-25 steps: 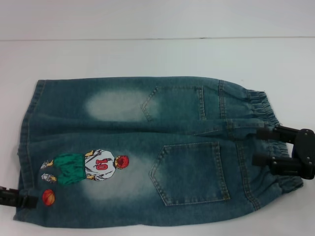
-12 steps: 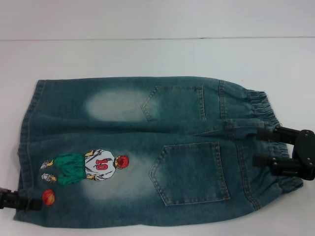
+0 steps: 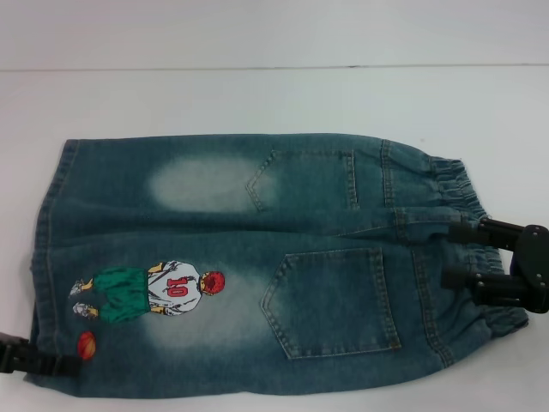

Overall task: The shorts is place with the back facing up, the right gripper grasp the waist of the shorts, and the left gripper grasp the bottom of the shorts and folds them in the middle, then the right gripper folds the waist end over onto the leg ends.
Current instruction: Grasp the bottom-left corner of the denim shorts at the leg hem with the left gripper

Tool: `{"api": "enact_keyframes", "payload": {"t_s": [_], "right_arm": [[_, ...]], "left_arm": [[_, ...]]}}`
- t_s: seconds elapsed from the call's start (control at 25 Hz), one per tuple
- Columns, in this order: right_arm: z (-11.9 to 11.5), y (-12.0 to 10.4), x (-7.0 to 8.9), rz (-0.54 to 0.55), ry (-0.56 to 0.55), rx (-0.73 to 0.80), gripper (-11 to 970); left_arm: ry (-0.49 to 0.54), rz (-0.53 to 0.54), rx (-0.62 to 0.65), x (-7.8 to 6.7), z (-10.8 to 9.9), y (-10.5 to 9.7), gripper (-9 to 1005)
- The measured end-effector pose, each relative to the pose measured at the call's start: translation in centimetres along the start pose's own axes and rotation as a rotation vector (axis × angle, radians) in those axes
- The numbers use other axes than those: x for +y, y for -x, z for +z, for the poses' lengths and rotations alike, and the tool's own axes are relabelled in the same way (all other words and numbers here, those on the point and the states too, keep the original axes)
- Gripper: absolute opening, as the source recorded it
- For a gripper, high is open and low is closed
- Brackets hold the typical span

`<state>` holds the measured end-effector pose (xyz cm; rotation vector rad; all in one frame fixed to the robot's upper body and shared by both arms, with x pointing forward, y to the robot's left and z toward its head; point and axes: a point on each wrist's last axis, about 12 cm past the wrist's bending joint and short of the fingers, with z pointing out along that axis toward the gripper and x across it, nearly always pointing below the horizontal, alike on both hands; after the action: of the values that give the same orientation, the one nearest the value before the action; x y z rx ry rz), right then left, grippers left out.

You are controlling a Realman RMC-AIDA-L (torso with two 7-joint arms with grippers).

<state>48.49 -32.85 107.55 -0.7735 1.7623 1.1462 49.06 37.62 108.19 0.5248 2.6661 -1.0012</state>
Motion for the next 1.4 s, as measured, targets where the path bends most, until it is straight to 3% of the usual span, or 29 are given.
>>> {"api": "enact_keyframes", "payload": {"t_s": [0.84, 1.4], "right_arm": [[-0.1, 0.0, 0.2, 0.002, 0.006, -0.013, 883], [-0.3, 0.1, 0.1, -0.002, 0.002, -0.016, 883]], "left_arm": [[0.023, -0.013, 0.015, 0.3, -0.5, -0.3, 858], [-0.004, 0.039, -0.002, -0.4, 0.0, 1.5, 857]]}}
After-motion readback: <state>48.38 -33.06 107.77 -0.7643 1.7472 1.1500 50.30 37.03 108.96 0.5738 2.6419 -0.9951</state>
